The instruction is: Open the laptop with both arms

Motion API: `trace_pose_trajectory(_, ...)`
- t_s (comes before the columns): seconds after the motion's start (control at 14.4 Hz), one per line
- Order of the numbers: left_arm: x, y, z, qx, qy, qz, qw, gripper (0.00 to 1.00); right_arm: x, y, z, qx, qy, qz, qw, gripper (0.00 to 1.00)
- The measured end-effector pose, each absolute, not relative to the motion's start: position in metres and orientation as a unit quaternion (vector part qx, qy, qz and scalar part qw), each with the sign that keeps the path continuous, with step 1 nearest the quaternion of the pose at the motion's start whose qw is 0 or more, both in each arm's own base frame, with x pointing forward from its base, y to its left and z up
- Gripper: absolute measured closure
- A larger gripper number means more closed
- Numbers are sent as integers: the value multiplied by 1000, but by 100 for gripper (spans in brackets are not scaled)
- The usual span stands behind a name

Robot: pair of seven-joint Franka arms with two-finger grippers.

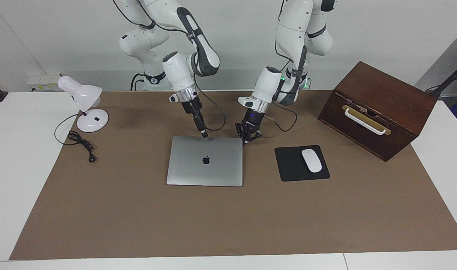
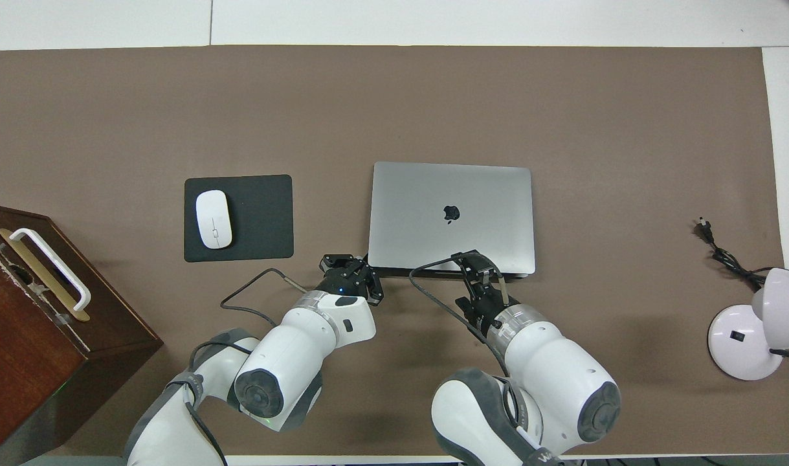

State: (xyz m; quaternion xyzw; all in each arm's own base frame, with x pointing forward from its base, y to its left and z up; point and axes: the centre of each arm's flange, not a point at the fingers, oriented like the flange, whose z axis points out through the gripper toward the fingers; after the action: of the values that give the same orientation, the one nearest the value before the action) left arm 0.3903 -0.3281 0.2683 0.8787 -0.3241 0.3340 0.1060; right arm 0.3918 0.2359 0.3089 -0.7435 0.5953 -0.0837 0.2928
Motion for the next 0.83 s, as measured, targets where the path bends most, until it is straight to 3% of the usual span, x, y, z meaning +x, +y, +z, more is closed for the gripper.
trace_pose_trajectory(0.49,390,-328,268,879,-325,334,106,99,398,225,300,-750,591,-93,281,0)
trace_pose_trajectory(0.83,390,-328,268,879,-325,334,106,99,423,225,311,-737,598,-103,297,0)
